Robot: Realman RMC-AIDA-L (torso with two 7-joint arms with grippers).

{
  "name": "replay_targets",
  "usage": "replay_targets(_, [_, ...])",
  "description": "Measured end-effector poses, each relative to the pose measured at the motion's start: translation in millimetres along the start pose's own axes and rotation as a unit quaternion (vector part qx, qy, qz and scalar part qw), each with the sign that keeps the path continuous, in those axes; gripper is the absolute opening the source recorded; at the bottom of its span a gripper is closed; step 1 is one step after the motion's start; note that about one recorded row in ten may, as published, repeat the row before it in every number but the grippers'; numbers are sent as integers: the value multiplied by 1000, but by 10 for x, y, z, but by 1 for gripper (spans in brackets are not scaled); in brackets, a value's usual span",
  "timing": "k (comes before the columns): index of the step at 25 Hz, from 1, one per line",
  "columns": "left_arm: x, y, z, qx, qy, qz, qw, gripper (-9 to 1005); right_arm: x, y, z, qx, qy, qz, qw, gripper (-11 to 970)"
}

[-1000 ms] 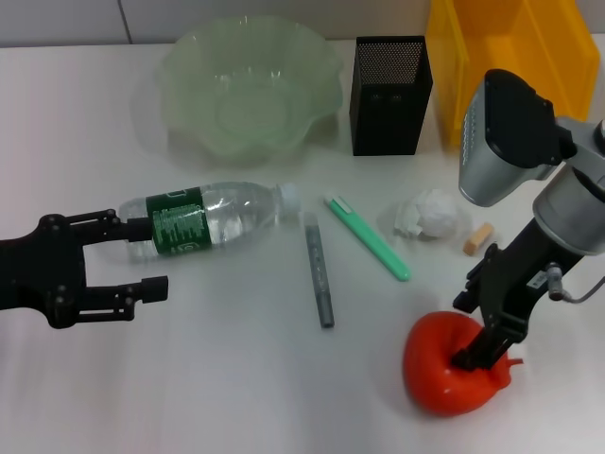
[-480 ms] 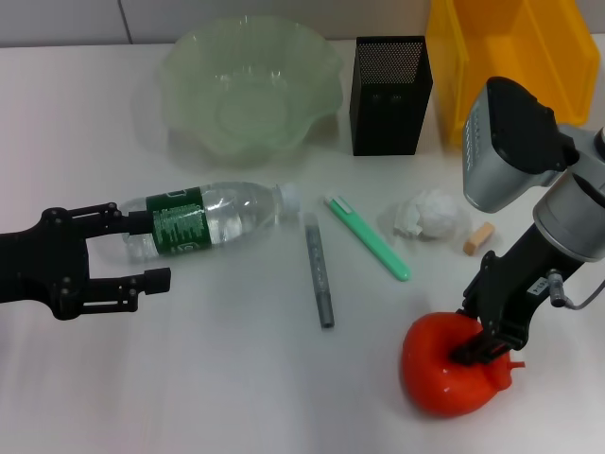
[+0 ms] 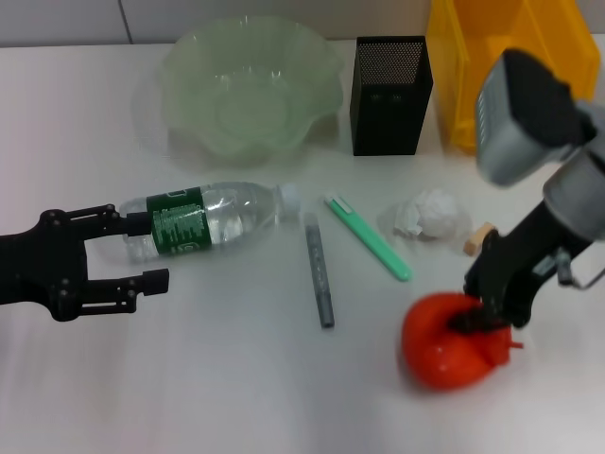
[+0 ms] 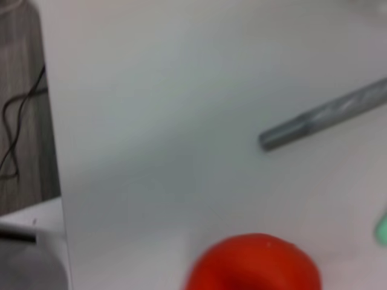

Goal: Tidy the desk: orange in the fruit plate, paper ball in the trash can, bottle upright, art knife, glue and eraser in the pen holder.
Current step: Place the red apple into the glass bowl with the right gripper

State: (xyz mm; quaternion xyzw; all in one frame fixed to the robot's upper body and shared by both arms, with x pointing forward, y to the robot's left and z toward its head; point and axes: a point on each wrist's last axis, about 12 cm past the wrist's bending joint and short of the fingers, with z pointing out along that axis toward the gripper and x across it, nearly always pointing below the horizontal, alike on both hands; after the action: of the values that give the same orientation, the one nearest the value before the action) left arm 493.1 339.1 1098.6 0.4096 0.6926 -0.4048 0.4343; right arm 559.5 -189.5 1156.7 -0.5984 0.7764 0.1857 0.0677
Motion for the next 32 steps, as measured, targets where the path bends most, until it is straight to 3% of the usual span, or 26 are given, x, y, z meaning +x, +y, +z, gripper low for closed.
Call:
replay_targets(4, [12, 7, -2, -6, 0, -1, 1000, 786, -61, 15, -277, 21, -59, -8, 998, 207])
replay_targets(12, [25, -3, 16, -8, -3, 3, 1000, 785, -293, 54, -591, 69, -116, -38, 990, 159])
replay_targets(16, [24, -3, 22, -8, -4, 3, 1000, 785, -469, -32, -678, 118, -164, -37, 979, 126])
replay_targets(19, [25, -4, 27, -9, -6, 2, 1000, 785, -610, -131, -717, 164, -222, -48, 960, 100])
replay_targets(26, [29, -13, 46, -8, -9, 1, 1000, 784, -820, -366, -572, 231, -299, -65, 924, 43])
replay_targets(29, [31, -15, 51, -10, -13, 0, 1000, 784, -918, -537, -345, 280, -323, -70, 901, 44])
replay_targets(32, [33, -20, 59, -12, -17, -1, 1000, 783, -964, -587, -228, 296, -330, -75, 893, 69])
